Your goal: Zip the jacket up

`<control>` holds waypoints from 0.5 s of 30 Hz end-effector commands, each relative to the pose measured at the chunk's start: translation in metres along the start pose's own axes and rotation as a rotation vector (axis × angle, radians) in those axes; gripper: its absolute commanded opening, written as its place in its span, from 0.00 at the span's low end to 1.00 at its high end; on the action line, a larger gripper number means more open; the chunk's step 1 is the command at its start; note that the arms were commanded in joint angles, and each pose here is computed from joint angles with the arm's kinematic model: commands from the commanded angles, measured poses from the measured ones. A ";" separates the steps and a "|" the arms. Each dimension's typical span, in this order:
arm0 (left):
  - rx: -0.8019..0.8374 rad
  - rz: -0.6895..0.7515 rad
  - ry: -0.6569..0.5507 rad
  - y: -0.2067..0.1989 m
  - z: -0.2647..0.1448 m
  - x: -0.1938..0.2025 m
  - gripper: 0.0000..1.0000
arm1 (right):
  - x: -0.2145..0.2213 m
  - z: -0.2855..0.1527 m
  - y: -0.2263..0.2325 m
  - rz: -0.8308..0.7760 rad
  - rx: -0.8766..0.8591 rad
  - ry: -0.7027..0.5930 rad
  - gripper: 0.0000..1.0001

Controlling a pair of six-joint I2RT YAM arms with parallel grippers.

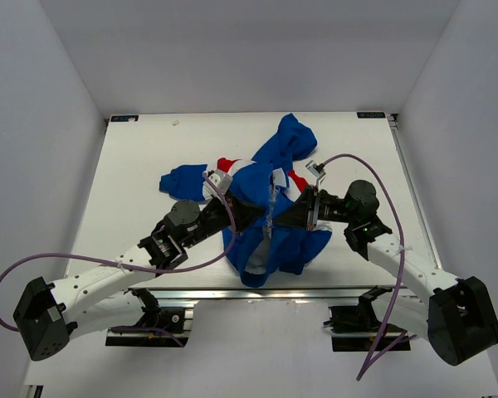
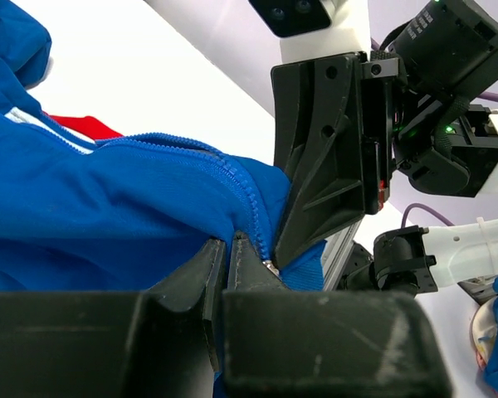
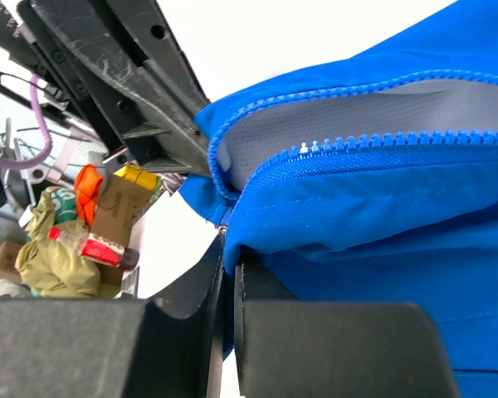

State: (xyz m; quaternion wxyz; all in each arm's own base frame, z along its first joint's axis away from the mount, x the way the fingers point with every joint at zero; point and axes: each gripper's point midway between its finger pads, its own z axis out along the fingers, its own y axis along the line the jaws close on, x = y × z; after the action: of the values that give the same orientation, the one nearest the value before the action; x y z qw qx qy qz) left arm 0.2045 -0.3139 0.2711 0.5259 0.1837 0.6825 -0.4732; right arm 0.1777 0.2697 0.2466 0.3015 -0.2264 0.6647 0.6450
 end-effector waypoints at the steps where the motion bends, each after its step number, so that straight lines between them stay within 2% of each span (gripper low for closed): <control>1: 0.025 -0.022 -0.044 -0.008 -0.004 -0.010 0.00 | -0.007 0.000 0.016 -0.046 -0.073 0.014 0.00; 7: 0.026 -0.035 -0.039 -0.009 -0.001 -0.009 0.00 | 0.001 -0.002 0.017 -0.042 -0.088 0.046 0.00; 8: 0.022 -0.036 -0.033 -0.008 0.000 -0.008 0.06 | 0.001 -0.002 0.017 -0.040 -0.087 0.051 0.00; 9: 0.014 -0.039 -0.017 -0.007 0.001 -0.005 0.25 | 0.002 -0.002 0.016 -0.048 -0.083 0.052 0.00; 12: 0.024 -0.040 0.013 -0.010 0.003 -0.003 0.46 | 0.003 -0.002 0.009 -0.041 -0.051 0.052 0.00; 15: 0.016 -0.045 0.035 -0.007 0.003 0.003 0.51 | 0.001 0.000 0.003 -0.031 -0.019 0.047 0.00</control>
State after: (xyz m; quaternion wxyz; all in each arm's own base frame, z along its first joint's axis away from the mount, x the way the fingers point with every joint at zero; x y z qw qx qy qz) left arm 0.2044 -0.3163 0.2577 0.5054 0.1730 0.6997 -0.4744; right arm 0.1678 0.2688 0.2376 0.2701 -0.2429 0.6683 0.6491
